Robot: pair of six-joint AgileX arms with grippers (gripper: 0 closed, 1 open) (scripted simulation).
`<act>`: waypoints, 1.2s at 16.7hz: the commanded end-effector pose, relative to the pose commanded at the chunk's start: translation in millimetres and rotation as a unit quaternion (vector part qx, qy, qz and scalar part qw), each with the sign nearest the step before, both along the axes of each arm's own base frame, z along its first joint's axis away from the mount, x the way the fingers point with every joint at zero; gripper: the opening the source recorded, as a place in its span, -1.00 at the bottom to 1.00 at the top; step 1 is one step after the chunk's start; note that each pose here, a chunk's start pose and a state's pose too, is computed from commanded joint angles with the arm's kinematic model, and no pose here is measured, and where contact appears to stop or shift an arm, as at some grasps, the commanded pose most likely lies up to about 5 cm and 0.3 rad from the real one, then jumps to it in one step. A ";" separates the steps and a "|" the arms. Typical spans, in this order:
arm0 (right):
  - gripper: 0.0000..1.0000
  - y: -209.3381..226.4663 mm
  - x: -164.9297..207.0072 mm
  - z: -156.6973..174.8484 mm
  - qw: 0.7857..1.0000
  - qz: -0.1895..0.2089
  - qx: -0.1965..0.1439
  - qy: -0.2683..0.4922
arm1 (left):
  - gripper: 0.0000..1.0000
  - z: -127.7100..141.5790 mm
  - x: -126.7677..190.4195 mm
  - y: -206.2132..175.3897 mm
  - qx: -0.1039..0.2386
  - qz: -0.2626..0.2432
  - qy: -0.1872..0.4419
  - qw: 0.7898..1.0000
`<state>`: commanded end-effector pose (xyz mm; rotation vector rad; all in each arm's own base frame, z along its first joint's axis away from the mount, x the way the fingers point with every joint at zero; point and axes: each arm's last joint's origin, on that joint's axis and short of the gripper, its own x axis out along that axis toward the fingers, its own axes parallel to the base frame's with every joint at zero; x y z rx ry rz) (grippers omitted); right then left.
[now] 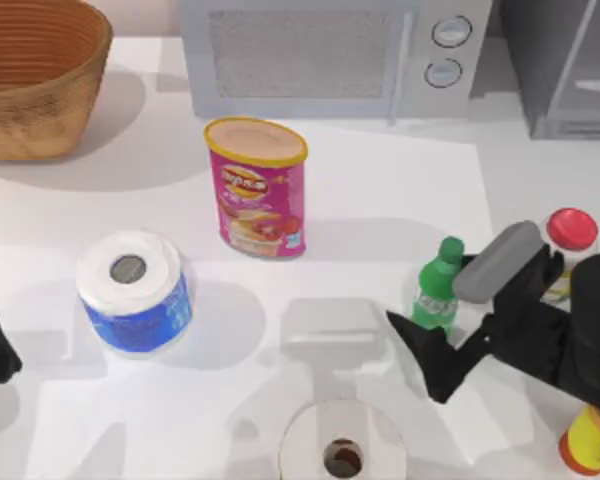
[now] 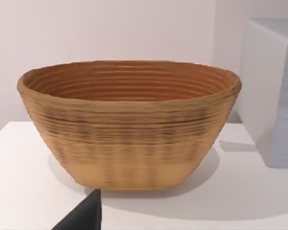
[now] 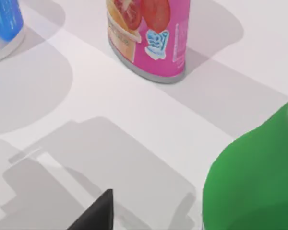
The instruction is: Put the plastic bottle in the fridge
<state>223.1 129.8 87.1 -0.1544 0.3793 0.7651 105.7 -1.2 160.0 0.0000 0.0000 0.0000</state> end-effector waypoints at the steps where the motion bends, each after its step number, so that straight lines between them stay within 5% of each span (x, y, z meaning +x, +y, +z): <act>1: 0.40 0.0 0.0 0.0 1.000 0.000 0.000 0.000 | 1.00 0.0 0.0 0.0 0.000 0.000 0.000 1.000; 10: -0.94 0.0 0.0 0.0 1.000 0.000 0.000 0.000 | 1.00 0.0 0.0 0.0 0.000 0.000 0.000 1.000; 20: -0.98 -0.4 -0.2 0.0 1.000 0.000 0.000 0.001 | 1.00 0.0 0.0 0.0 0.000 0.000 0.000 1.000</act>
